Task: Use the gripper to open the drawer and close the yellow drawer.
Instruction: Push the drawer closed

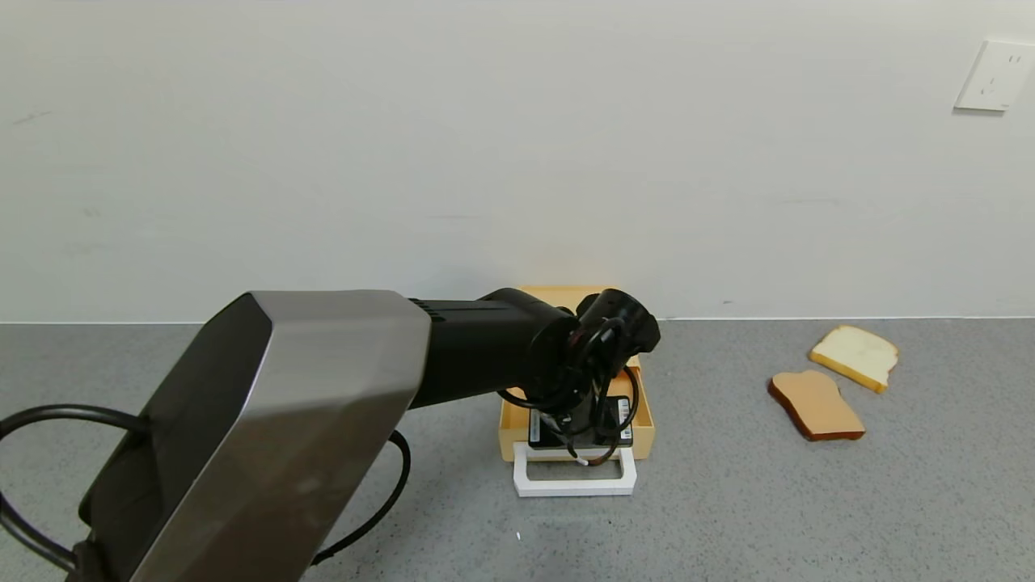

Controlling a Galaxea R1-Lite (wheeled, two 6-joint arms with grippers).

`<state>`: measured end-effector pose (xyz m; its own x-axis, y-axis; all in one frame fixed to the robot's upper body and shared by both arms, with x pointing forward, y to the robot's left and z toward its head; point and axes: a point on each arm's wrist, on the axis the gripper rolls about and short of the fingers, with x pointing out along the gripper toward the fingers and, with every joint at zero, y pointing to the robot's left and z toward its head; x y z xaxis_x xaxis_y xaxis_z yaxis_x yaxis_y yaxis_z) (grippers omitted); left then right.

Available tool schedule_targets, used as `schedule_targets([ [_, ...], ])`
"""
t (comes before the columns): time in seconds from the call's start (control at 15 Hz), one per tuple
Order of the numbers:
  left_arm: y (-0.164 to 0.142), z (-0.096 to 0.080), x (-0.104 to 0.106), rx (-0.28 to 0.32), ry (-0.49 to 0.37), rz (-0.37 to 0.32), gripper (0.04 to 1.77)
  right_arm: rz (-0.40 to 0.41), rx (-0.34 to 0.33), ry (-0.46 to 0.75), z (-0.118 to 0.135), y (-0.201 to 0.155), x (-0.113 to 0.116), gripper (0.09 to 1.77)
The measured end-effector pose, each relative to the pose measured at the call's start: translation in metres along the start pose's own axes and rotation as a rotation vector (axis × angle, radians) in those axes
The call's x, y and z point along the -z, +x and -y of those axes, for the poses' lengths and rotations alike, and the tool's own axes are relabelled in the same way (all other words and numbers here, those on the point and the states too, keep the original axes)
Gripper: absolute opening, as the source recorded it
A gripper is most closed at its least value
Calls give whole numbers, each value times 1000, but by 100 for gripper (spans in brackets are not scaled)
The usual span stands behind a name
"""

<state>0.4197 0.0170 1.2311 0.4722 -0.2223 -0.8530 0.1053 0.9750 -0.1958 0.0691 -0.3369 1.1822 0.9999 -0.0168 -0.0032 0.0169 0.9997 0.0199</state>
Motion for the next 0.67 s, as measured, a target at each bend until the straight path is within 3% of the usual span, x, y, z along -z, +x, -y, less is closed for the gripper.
schedule_targets([
  [0.67,5,-7,-15,16,21,78,11,0,0,0,0,0,0,170],
])
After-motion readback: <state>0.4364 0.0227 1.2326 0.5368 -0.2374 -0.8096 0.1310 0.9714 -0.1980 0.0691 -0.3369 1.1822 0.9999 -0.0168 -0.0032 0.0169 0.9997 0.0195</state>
